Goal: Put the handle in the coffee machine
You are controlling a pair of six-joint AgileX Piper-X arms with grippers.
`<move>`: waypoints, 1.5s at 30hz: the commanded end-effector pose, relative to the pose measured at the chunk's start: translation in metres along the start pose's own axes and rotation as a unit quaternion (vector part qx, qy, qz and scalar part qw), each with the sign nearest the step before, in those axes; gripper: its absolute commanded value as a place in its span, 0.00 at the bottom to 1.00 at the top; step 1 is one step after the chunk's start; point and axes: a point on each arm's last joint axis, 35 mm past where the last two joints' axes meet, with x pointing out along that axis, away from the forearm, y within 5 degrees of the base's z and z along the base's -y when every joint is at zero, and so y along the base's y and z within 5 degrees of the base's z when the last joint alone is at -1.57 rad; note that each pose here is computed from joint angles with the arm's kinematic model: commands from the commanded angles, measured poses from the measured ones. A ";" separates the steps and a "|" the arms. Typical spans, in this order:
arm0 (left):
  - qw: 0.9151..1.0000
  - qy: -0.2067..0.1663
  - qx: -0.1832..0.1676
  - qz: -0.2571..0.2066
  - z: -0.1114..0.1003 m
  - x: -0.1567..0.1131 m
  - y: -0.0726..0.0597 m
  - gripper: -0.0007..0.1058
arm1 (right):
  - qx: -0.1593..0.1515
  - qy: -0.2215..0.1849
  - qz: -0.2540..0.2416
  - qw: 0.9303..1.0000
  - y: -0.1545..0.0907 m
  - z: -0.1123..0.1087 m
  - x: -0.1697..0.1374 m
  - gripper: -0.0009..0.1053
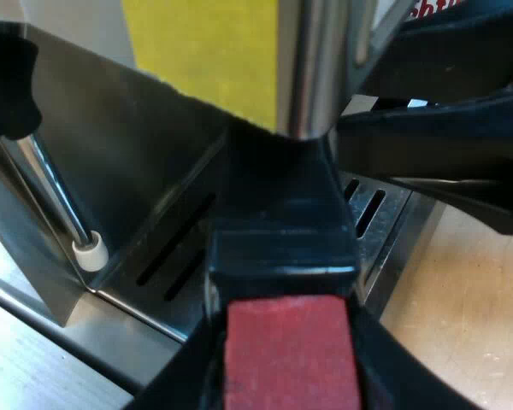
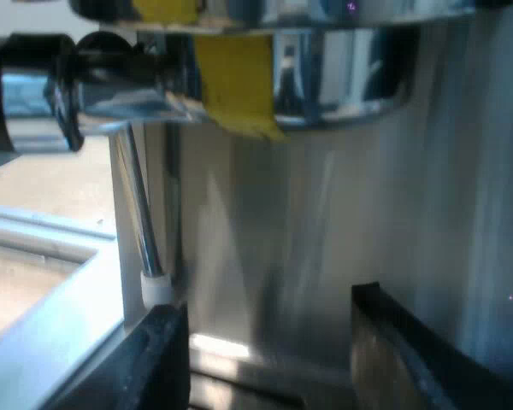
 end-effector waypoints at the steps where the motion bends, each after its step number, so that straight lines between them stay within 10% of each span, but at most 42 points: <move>1: 0.998 -0.054 0.032 -0.015 0.018 -0.011 0.001 0.01 | -0.005 -0.019 -0.017 1.000 0.001 0.010 0.008 0.43; 14: 0.998 -0.050 0.026 -0.018 0.017 -0.011 0.000 0.01 | 0.024 -0.048 -0.090 0.995 -0.004 0.022 0.023 0.43; 45: 0.999 -0.040 0.007 -0.025 0.013 -0.011 -0.002 0.01 | 0.026 -0.098 -0.066 0.993 -0.011 0.039 0.033 0.43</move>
